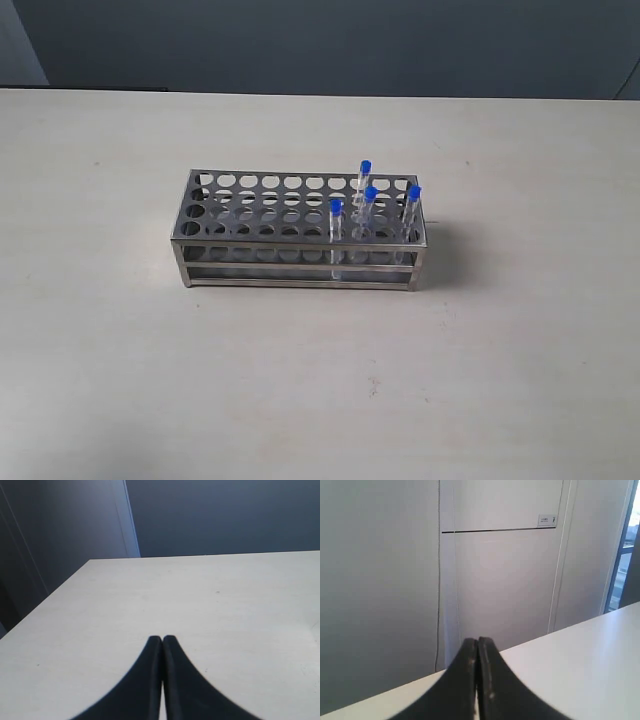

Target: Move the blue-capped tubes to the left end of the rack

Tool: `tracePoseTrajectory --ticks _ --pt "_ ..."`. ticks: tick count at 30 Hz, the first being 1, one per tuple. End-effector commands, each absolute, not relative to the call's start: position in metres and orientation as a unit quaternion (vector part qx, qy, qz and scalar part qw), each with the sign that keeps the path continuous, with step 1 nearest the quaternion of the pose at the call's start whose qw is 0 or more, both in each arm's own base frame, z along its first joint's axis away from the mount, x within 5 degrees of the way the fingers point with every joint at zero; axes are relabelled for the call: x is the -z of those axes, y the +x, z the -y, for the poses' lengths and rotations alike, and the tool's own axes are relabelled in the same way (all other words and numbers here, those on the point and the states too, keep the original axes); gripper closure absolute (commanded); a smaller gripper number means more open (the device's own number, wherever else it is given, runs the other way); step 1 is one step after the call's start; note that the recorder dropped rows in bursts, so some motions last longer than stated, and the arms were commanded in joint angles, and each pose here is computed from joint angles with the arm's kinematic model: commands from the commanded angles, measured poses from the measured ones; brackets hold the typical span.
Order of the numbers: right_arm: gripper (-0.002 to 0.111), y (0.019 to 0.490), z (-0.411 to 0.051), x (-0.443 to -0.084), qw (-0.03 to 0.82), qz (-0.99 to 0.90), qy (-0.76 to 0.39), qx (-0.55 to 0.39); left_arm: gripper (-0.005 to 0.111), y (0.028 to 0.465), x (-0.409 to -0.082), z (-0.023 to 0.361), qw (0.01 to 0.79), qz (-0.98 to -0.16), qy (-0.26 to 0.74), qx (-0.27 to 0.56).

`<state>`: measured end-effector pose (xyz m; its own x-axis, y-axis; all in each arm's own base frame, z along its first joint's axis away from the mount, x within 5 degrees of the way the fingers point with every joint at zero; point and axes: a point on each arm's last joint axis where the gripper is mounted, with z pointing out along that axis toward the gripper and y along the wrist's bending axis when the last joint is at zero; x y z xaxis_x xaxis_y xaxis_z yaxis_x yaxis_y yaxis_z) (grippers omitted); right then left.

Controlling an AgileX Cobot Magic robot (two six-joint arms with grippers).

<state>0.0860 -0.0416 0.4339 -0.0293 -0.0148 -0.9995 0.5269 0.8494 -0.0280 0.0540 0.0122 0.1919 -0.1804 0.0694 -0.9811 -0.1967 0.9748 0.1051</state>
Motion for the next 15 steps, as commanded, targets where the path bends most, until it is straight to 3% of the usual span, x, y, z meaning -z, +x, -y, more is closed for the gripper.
tracePoseTrajectory --ticks 1,15 --pt "0.109 0.0861 0.0414 -0.4346 0.678 -0.682 0.201 0.184 0.106 0.0541 -0.1915 -0.0119 0.643 -0.758 -0.040 -0.102" --pt "0.109 0.0917 0.0373 -0.4336 0.673 -0.687 0.195 0.191 0.106 0.0541 -0.1915 -0.0118 0.643 -0.758 -0.038 -0.102"
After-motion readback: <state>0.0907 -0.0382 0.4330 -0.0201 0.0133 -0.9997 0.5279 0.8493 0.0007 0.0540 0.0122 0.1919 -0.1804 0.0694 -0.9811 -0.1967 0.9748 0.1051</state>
